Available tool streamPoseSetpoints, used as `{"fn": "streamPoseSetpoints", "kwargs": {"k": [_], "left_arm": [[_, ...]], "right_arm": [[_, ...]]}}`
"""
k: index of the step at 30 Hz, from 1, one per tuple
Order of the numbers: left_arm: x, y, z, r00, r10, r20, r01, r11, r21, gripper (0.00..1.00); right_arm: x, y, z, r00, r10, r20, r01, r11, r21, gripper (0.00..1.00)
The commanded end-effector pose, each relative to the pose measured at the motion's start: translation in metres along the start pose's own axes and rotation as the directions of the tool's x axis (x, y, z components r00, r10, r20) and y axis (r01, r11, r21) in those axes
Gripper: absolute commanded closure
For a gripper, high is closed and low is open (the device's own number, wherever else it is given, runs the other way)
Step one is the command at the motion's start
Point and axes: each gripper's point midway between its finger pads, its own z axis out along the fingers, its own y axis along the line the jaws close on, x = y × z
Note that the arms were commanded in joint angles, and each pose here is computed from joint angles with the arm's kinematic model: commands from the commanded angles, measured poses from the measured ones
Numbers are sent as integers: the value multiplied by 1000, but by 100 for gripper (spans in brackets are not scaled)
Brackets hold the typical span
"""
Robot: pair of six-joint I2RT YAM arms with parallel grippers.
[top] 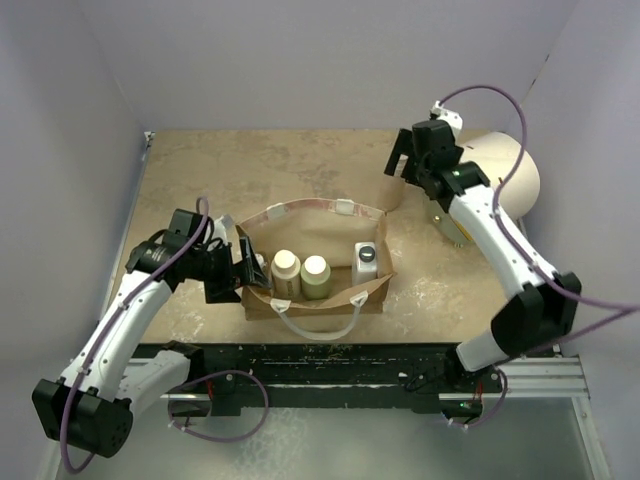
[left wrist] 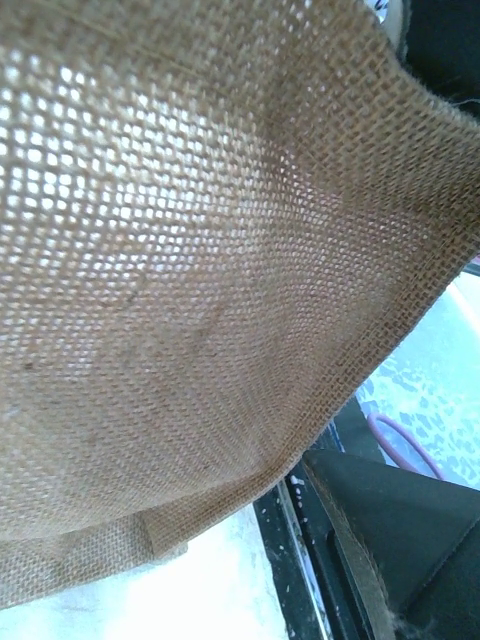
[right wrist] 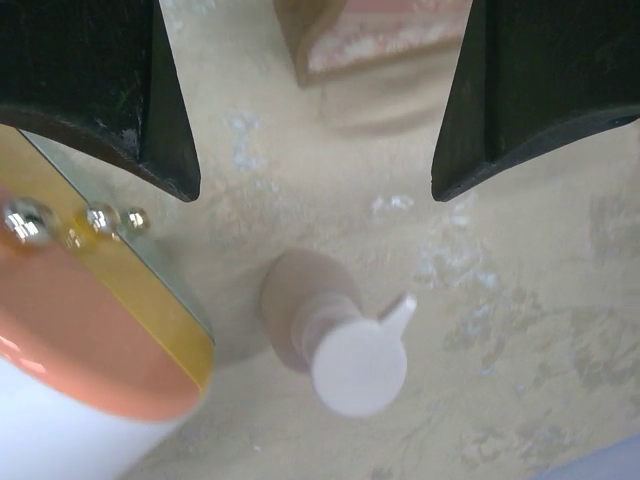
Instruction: Take the personal care products out of the canvas bag
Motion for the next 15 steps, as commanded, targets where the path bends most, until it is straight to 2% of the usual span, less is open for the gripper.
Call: {"fn": "streamPoseSetpoints", "kwargs": {"k": [1, 7, 15], "left_arm": [[3, -13, 0, 999, -27, 25, 25, 995, 101, 2], [15, -18, 4, 998, -55, 3, 54, 982, 182, 3], [14, -18, 4, 999, -45, 9, 43, 982, 182, 3]], "right_arm": [[17, -11, -57, 995, -77, -59, 70, 990, -120, 3], [43, 0, -126, 968, -205, -142, 141, 920, -365, 9], [88, 68, -208, 899, -408, -157, 277, 810, -517, 12]]}}
